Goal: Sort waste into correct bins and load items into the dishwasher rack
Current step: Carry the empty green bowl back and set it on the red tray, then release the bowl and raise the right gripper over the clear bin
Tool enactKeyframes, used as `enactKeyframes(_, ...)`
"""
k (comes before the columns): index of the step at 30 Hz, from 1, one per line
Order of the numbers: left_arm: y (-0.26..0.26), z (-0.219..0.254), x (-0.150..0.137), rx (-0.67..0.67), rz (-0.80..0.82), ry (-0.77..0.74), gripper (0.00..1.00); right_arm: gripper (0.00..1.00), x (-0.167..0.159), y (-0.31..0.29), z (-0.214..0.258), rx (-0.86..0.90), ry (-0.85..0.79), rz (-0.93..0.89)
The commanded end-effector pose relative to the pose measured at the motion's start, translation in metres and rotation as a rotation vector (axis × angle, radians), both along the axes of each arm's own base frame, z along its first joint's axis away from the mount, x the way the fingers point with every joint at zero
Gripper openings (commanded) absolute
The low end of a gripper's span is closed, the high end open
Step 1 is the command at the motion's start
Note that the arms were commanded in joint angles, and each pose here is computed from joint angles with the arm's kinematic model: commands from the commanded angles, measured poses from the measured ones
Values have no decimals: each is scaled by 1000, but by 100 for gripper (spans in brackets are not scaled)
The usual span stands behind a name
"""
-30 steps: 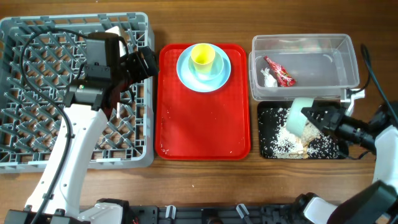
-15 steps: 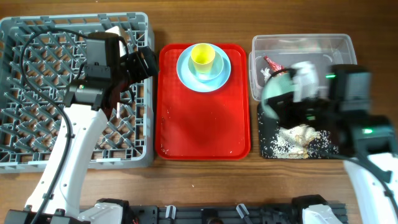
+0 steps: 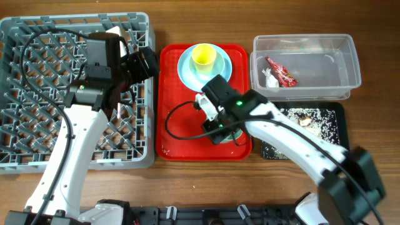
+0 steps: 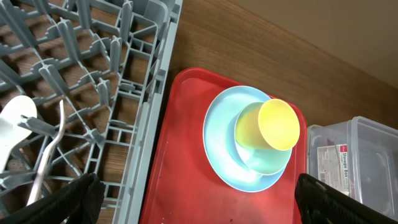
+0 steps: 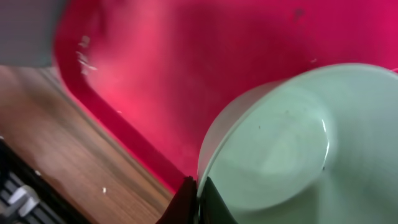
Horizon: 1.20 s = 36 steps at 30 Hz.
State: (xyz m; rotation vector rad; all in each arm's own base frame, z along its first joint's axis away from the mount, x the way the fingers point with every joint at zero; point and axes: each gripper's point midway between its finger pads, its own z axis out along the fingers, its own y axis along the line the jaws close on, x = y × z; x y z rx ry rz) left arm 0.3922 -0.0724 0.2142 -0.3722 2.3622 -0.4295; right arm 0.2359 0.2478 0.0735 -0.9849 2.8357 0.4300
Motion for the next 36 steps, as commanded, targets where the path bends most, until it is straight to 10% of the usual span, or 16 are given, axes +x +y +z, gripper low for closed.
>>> enactKeyframes(1,-2,4,-1,-18,-3,-8,100,4,6,3,-15,-29,8,-9)
enactKeyframes(11,-2,4,-1,-18,-3,-8,100,6,15,-2,-24,-66,-30,-10)
enactKeyframes(15,-2,4,-1,-18,-3,-8,100,44,14,-1,-24,-63,-25,-13)
enactKeyframes(18,-2,4,-1,-18,-3,-8,100,49,12,5,-19,-26,-13,-4)
enactKeyframes(28,-2,4,-1,-18,-3,-8,100,47,102,19,122,65,-422,-38)
enactKeyframes(36,-2,4,-1,-18,-3,-8,100,38,150,38,107,45,-577,9)
